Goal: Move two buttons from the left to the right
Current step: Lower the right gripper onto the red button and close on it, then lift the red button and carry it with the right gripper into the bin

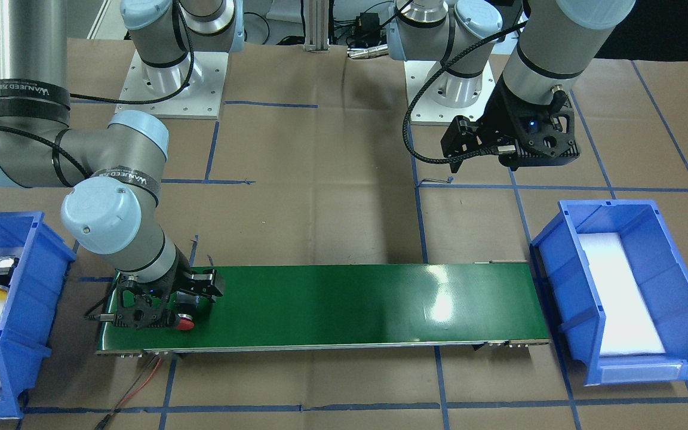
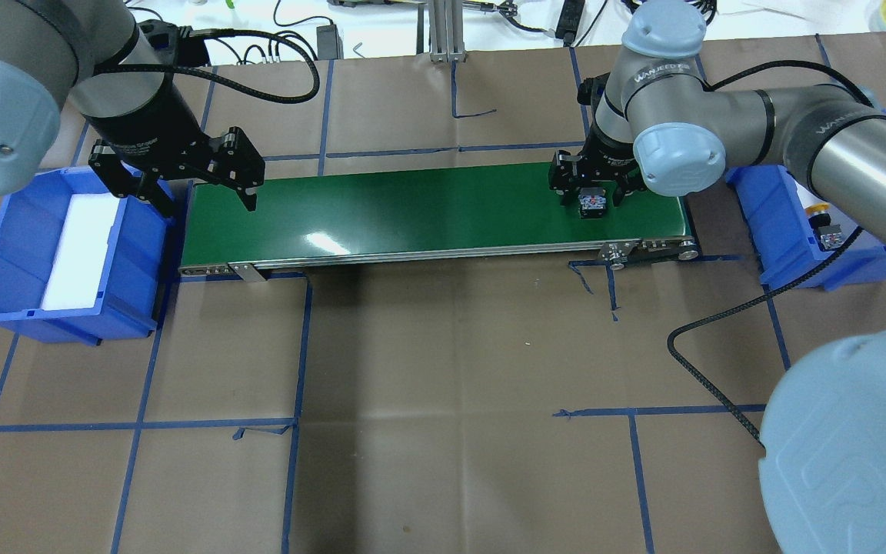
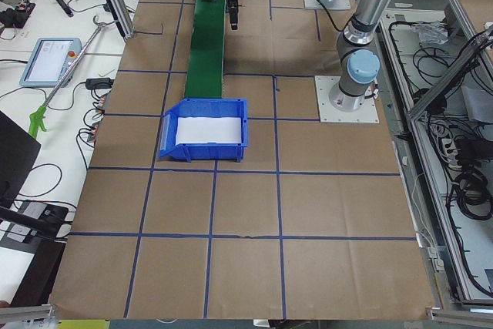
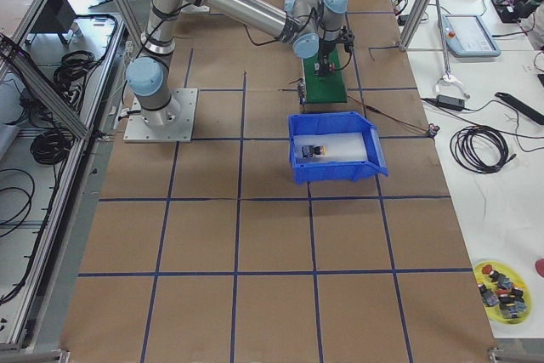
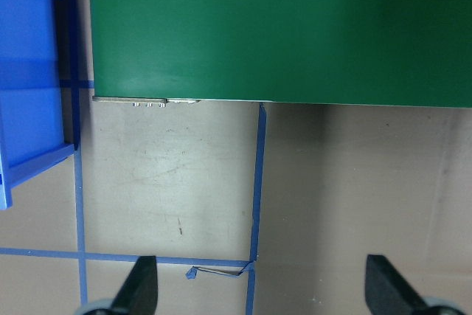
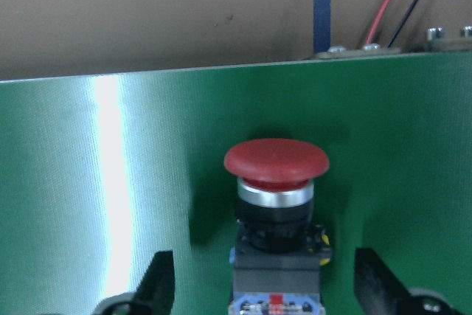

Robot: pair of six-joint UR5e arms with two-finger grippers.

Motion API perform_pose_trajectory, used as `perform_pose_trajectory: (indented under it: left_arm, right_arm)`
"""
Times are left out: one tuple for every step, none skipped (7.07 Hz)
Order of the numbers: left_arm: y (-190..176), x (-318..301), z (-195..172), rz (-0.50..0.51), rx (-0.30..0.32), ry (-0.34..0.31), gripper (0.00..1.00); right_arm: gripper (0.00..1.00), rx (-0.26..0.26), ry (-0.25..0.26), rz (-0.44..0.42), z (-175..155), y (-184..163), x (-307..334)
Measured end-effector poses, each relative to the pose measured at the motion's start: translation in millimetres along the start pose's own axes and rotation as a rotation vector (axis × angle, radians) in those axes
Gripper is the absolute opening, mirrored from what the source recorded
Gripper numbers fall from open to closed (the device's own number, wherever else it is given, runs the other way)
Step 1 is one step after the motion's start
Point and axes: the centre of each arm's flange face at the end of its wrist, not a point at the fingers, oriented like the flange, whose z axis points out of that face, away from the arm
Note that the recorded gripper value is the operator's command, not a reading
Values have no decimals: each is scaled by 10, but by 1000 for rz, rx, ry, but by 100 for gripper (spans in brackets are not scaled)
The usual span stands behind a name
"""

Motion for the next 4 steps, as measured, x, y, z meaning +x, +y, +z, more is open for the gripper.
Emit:
perform_pose_trajectory:
  left_arm:
    - [-1, 1, -3, 0, 1, 1, 100]
    - [-1, 1, -5, 0, 1, 1, 100]
    - [-1, 1, -6, 0, 1, 1, 100]
    - [-1, 1, -6, 0, 1, 1, 100]
  right_arm:
    - [5, 0, 5, -12, -17, -2, 8]
    - [5, 5, 14, -21, -58, -11, 21]
    - [5, 19, 30, -26, -138, -25, 43]
    - [5, 34, 47, -26, -297, -31, 76]
